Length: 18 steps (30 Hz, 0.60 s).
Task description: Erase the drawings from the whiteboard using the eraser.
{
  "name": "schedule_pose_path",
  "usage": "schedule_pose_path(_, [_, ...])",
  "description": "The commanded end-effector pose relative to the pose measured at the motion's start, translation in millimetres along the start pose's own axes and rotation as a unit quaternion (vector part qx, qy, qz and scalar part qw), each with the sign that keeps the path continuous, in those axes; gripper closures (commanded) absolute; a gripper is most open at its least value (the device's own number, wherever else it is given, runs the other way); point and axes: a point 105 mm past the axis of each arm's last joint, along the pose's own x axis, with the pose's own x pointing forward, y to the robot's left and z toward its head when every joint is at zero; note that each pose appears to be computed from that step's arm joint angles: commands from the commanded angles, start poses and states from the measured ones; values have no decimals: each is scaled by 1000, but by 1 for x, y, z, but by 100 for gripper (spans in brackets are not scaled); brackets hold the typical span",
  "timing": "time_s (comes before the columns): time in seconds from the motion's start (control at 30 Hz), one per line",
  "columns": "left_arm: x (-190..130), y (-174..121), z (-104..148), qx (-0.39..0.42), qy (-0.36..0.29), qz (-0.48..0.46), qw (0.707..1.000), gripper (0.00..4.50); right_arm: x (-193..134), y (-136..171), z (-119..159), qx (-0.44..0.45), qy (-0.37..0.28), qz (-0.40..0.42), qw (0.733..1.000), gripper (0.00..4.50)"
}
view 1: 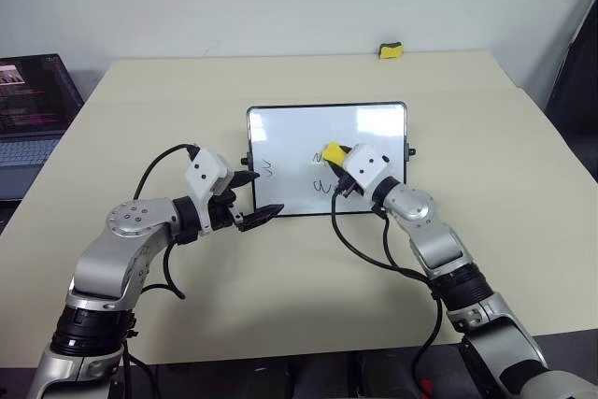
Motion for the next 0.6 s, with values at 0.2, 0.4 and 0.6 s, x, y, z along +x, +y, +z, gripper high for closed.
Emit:
schedule_pose_path(0.2, [-8, 11, 7, 20, -5, 25, 999, 0, -13, 25, -10, -44, 23, 83, 995, 327])
schedule_pose_path(0.4, [-13, 19, -1, 11, 8, 47, 999, 0, -17, -9, 37, -61, -83, 20, 995, 327])
schedule_pose_path(0.6, [-15, 19, -2, 8, 10, 49, 999, 0, -6, -48, 61, -72, -122, -60, 988, 327])
